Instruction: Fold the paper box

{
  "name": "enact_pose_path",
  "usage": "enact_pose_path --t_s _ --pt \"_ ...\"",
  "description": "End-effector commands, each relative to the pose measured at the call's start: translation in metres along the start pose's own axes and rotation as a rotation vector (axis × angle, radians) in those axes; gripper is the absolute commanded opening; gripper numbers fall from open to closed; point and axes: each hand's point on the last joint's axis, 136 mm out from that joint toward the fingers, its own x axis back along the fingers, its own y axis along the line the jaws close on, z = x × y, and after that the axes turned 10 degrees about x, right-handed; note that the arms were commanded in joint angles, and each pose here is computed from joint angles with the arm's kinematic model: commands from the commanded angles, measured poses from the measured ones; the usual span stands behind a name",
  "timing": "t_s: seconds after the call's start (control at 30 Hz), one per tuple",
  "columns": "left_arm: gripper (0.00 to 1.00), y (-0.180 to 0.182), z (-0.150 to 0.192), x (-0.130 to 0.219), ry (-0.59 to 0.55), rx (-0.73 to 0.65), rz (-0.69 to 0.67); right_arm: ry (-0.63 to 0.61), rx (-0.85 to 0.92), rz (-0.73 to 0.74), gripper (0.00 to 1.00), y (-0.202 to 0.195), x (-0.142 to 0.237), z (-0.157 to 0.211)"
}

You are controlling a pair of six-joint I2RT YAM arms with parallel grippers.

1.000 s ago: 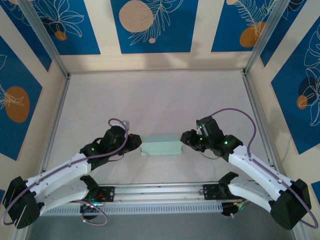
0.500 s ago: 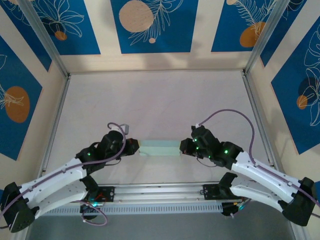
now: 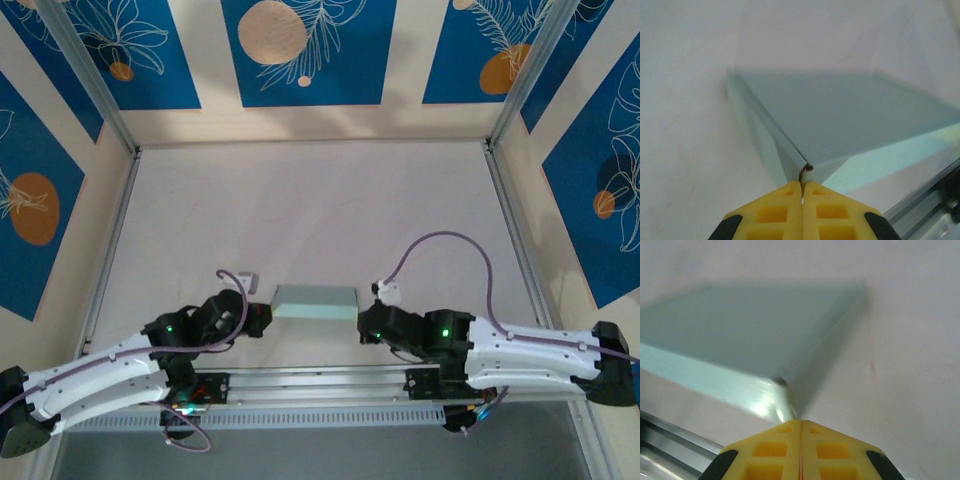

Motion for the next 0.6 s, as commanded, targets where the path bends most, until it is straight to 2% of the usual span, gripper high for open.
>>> enact_pose_path --t_s 0.0,0.13,0.23,0.27,0.3,0.4,0.5,0.57 --pt "0.00 0.039 0.033 0.000 0.119 -0.015 -0.120 0.092 0.031 0.124 0.10 -0.031 -0.005 0.032" --pt "0.00 0.036 0.036 -0.002 0.130 -0.023 -0.097 0.100 0.020 0.136 0.11 -0.033 -0.005 0.037" --pt "0.14 0.028 0.029 0.000 0.116 -0.051 -0.094 0.093 0.010 0.149 0.18 -0.037 -0.001 0.033" --pt "0.21 0.027 0.023 0.002 0.098 -0.057 -0.103 0.100 0.005 0.137 0.24 -0.035 0.000 0.031" --pt "0.27 0.026 0.017 0.004 0.077 -0.061 -0.116 0.109 0.005 0.106 0.29 -0.031 0.000 0.028" --pt "0.42 0.019 0.000 0.005 0.045 -0.040 -0.130 0.158 -0.041 -0.008 0.36 -0.017 -0.002 0.016" --pt "0.52 0.019 -0.015 -0.006 0.081 0.004 -0.154 0.192 -0.098 -0.156 0.40 -0.003 -0.007 -0.004" --pt "0.54 0.029 -0.025 -0.016 0.131 0.045 -0.203 0.209 -0.131 -0.230 0.44 0.003 -0.012 -0.015"
